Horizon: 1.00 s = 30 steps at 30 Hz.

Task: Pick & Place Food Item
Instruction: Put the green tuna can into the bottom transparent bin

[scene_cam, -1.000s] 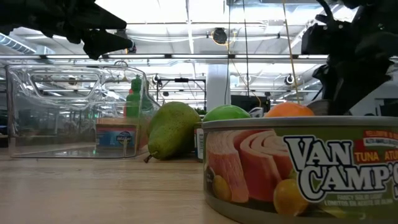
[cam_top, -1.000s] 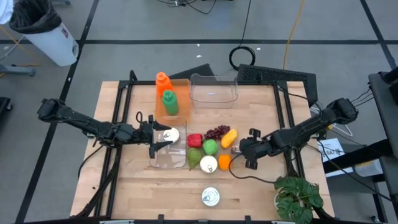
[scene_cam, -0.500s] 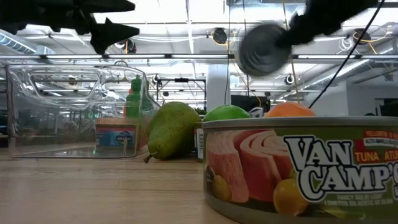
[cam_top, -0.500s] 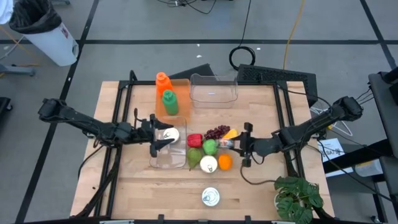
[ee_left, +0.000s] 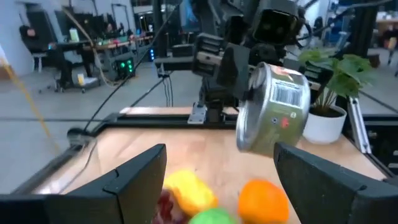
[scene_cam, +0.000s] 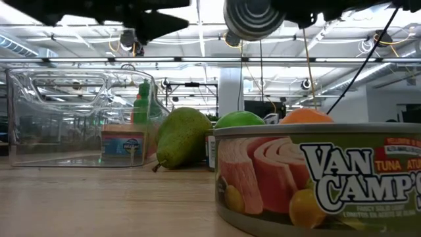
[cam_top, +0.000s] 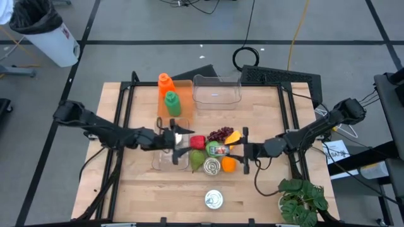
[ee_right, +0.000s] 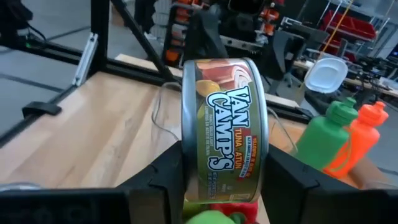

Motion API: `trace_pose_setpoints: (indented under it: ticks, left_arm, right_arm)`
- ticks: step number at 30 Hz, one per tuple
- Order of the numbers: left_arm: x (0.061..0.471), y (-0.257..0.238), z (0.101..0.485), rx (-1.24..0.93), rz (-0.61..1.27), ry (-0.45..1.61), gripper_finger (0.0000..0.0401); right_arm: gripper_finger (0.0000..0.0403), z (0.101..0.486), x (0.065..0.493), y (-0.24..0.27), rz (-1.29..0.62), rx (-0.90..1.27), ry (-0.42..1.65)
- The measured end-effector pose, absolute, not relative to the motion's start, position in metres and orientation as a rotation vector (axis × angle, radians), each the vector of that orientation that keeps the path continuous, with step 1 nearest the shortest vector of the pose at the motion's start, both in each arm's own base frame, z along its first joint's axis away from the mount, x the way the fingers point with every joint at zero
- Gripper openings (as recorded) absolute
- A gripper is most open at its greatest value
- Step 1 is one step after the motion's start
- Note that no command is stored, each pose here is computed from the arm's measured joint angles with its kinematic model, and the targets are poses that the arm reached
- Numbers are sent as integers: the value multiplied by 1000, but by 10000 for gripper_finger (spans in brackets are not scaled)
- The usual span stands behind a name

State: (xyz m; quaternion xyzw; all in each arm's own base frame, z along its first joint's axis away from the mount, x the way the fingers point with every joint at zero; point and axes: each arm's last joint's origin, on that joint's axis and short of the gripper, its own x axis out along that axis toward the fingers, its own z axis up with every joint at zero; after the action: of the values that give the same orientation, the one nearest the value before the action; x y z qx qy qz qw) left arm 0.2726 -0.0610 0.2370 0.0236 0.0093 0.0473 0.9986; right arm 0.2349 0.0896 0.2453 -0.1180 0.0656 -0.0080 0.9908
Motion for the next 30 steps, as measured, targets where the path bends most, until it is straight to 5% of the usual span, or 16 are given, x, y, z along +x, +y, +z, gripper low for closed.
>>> trace_pose_setpoints:
  ticks: [22, 25, 30]
  left_arm:
    - [342, -71, 236, 190, 7, 42, 302]
    - [342, -70, 234, 189, -54, 57, 272]
    - [342, -69, 236, 190, -89, 49, 159]
  right_arm:
    - [146, 246, 235, 90, -18, -232, 120]
    - [146, 246, 235, 90, -16, -234, 127]
    - [147, 245, 235, 89, -17, -201, 133]
